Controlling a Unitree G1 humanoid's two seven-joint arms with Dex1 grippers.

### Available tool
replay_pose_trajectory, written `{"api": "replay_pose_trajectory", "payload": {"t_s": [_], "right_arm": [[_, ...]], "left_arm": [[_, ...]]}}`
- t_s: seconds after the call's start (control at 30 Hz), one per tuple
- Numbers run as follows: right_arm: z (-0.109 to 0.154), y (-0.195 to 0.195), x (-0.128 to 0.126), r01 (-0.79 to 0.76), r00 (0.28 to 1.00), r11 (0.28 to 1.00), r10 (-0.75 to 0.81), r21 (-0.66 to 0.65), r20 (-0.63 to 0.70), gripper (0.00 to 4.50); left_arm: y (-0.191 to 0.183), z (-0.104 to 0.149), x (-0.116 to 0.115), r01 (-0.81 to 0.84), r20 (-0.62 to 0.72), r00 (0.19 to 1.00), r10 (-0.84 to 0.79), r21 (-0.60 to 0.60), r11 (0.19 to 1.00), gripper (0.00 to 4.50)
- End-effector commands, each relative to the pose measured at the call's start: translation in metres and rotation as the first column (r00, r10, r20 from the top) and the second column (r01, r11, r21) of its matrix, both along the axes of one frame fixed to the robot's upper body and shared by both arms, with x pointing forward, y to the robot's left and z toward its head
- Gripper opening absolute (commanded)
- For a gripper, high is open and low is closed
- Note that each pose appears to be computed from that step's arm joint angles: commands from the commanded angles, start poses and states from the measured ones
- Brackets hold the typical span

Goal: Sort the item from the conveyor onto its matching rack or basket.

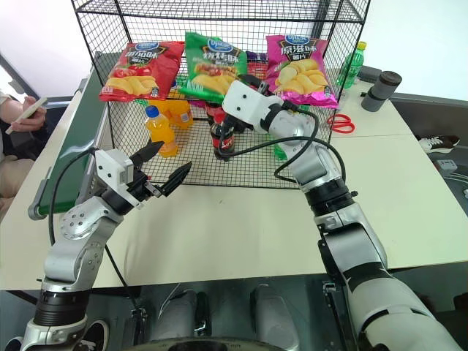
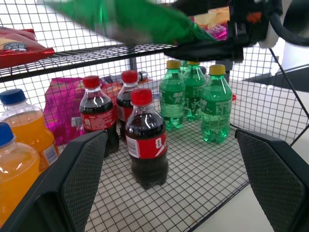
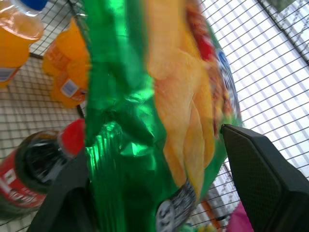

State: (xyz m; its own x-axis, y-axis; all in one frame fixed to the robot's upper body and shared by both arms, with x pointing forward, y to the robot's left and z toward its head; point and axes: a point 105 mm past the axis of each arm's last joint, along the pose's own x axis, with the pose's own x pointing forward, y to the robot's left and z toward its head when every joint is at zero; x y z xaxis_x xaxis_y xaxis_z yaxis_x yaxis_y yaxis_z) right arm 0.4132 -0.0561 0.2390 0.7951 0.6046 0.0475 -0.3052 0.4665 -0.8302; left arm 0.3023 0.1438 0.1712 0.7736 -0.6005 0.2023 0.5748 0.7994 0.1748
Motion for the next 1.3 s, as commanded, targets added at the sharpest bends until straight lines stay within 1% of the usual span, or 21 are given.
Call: {"api": "replay_pose_trajectory", "payload": {"t_s": [0.03, 0.13, 0.27, 0.33, 0.4, 0.53, 0.7, 0.87, 0.9, 0.93, 1.1, 1.13, 1.2, 1.3], "right_arm": [[0.016, 0.004, -0.005, -0.014, 0.995, 0.999, 0.018, -0.045, 0.095, 3.38], [0.014, 0.003, -0.004, -0.011, 0.996, 0.999, 0.015, -0.043, 0.09, 3.38], [0.017, 0.002, -0.008, -0.026, 0.994, 0.999, 0.028, -0.023, 0.107, 3.38], [0.013, 0.003, -0.013, -0.05, 0.993, 0.998, 0.053, -0.036, 0.101, 3.38], [0.006, 0.005, -0.017, -0.07, 0.992, 0.994, 0.079, -0.089, 0.102, 3.38], [0.0, 0.007, -0.02, -0.079, 0.991, 0.99, 0.091, -0.116, 0.103, 3.38], [0.017, 0.006, -0.024, -0.071, 0.982, 0.993, 0.086, -0.09, 0.171, 3.38], [0.023, 0.01, -0.029, -0.093, 0.977, 0.994, 0.103, -0.059, 0.186, 3.38], [0.023, 0.011, -0.029, -0.102, 0.977, 0.994, 0.109, -0.051, 0.181, 2.86], [0.022, 0.012, -0.029, -0.107, 0.978, 0.993, 0.115, -0.055, 0.176, 2.56], [0.024, 0.015, -0.028, -0.12, 0.977, 0.992, 0.125, -0.043, 0.172, 0.11], [0.024, 0.015, -0.027, -0.121, 0.977, 0.992, 0.126, -0.043, 0.171, 0.02], [0.022, 0.014, -0.025, -0.114, 0.978, 0.992, 0.121, -0.049, 0.169, 0.02], [0.028, 0.013, -0.019, -0.091, 0.974, 0.995, 0.099, -0.052, 0.201, 0.02]], "left_arm": [[-0.005, 0.01, -0.003, 0.015, 0.053, 0.998, -0.015, 0.001, 1.0, 4.5], [-0.005, 0.011, -0.003, 0.012, 0.057, 0.998, -0.012, 0.003, 1.0, 4.5], [-0.003, 0.012, -0.002, 0.006, 0.059, 0.998, -0.006, 0.004, 1.0, 4.5], [-0.003, 0.011, -0.002, 0.006, 0.058, 0.998, -0.006, 0.006, 1.0, 4.5], [-0.003, 0.01, -0.002, 0.009, 0.056, 0.998, -0.009, 0.004, 1.0, 4.5], [-0.005, 0.011, -0.002, 0.013, 0.059, 0.998, -0.013, 0.005, 1.0, 4.5], [-0.005, 0.012, -0.001, 0.015, 0.061, 0.998, -0.015, 0.004, 1.0, 4.5], [-0.006, 0.011, -0.001, 0.018, 0.062, 0.998, -0.019, 0.007, 1.0, 4.5], [-0.007, 0.012, 0.0, 0.02, 0.062, 0.998, -0.02, 0.006, 1.0, 4.5], [-0.007, 0.012, 0.0, 0.021, 0.063, 0.998, -0.021, 0.006, 1.0, 4.5], [-0.008, 0.012, 0.0, 0.022, 0.065, 0.998, -0.023, 0.011, 1.0, 4.5], [-0.008, 0.012, 0.0, 0.022, 0.064, 0.998, -0.022, 0.01, 1.0, 4.5], [-0.008, 0.011, 0.0, 0.019, 0.066, 0.998, -0.02, 0.014, 1.0, 4.5], [-0.008, 0.011, 0.0, 0.017, 0.065, 0.998, -0.018, 0.012, 1.0, 4.5]]}}
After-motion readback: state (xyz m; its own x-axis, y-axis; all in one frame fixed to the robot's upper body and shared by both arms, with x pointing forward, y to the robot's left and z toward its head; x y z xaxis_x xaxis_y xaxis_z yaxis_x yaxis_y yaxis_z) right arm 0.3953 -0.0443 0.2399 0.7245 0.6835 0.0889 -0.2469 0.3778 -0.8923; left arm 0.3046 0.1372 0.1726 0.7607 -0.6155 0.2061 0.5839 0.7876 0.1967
